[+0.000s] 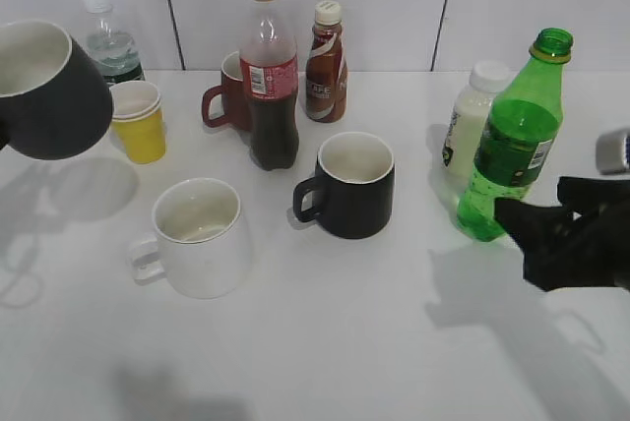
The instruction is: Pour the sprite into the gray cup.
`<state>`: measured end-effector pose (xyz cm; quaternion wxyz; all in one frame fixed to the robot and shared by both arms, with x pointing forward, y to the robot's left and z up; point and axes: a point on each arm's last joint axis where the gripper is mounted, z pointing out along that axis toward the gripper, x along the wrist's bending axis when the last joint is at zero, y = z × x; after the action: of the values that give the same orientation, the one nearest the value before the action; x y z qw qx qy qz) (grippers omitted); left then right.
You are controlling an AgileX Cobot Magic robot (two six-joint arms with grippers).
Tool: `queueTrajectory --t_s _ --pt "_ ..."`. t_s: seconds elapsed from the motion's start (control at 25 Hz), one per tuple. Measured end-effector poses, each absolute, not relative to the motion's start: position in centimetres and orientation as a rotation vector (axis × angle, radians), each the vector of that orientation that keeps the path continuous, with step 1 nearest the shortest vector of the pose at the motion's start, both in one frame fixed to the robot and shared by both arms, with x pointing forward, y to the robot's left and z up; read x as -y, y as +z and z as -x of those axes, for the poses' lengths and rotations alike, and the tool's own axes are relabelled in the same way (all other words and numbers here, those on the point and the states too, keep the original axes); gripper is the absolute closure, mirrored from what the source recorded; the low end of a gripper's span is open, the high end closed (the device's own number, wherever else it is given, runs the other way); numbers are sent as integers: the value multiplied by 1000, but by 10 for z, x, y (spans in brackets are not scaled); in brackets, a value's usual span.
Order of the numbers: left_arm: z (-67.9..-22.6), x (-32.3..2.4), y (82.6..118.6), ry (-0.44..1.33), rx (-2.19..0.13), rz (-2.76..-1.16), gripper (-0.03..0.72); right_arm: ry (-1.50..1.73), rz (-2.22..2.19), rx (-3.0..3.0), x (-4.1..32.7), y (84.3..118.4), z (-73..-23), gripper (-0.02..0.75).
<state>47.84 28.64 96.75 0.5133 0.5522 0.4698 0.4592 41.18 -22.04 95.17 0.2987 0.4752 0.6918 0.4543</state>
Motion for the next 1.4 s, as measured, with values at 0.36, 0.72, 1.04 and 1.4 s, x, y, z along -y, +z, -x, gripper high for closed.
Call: queueTrajectory --t_s 0.36,0.72,1.04,1.4 --pt "-478 -282 967 1079 -1079 -1369 620 1180 -1368 -1506 230 924 -442 74" --pt "-477 -280 968 1075 -1059 -1377 620 1147 -1418 -1518 207 886 -492 89" --pt "-476 -271 967 1039 -996 -1428 620 990 -1247 -1530 213 890 -495 359" --pt "-476 -207 993 848 -895 -1787 620 850 -758 -1728 205 968 -483 359"
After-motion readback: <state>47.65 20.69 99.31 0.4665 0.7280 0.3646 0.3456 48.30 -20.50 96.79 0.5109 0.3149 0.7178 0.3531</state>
